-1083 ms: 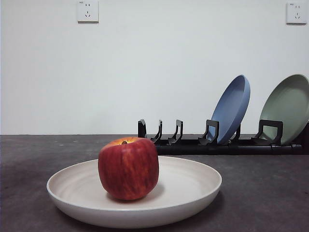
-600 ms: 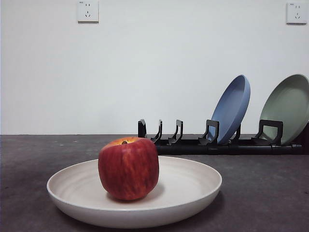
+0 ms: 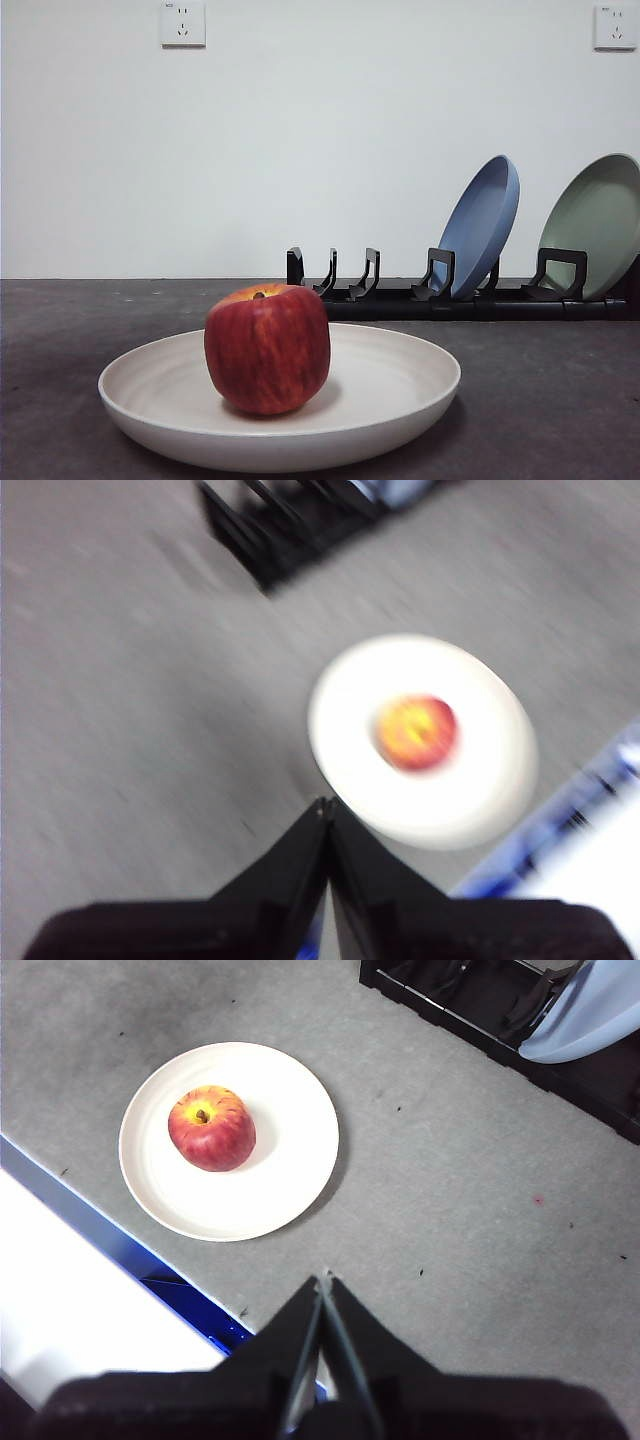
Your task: Take the yellow plate from the plate rack,put the plate on the table,take the apple from the table,put the apple in the plate
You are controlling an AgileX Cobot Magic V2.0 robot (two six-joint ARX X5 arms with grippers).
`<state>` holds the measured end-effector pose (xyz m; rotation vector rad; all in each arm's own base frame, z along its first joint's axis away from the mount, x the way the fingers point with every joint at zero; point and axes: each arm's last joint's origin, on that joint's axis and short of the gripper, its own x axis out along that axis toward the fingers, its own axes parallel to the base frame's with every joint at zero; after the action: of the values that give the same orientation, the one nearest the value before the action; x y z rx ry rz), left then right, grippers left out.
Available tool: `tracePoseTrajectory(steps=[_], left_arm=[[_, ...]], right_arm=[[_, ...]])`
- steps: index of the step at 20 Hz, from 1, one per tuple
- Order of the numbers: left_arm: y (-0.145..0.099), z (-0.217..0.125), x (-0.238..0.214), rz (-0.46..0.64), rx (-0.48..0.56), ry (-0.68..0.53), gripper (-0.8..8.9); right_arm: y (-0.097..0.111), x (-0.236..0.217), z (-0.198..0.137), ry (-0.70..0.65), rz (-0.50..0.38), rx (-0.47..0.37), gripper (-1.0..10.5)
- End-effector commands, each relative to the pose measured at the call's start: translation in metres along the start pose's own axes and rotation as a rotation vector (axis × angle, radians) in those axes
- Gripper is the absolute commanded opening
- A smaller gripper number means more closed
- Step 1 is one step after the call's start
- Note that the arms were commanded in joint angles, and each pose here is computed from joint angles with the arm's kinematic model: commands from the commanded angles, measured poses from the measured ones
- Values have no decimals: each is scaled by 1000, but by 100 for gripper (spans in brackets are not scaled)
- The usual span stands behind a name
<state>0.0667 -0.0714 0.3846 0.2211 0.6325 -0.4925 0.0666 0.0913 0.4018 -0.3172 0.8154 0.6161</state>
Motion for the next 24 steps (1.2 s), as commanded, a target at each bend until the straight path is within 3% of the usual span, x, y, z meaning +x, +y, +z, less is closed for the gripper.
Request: tracePoseTrajectory(steps=[1, 4, 8, 11, 14, 18, 24], left_arm=[[6, -3, 30, 47, 135, -149, -3], [16, -30, 72, 0, 147, -372, -3], [36, -93, 119, 71, 1, -533, -3], [46, -139, 135, 172, -81, -523, -3], [53, -165, 140, 262, -121, -523, -3], [59, -181, 142, 346, -156, -533, -3], [65, -192, 143, 415, -209, -448, -3]], right_arm=[[0, -1, -1, 14, -4, 3, 1], [0, -1, -1, 14, -4, 3, 1], [0, -1, -1, 14, -4, 4, 1], [0, -1, -1, 14, -4, 3, 1], [0, -1, -1, 14, -4, 3, 1], [0, -1, -1, 14, -4, 4, 1], [0, -1, -1, 14, -4, 3, 1]])
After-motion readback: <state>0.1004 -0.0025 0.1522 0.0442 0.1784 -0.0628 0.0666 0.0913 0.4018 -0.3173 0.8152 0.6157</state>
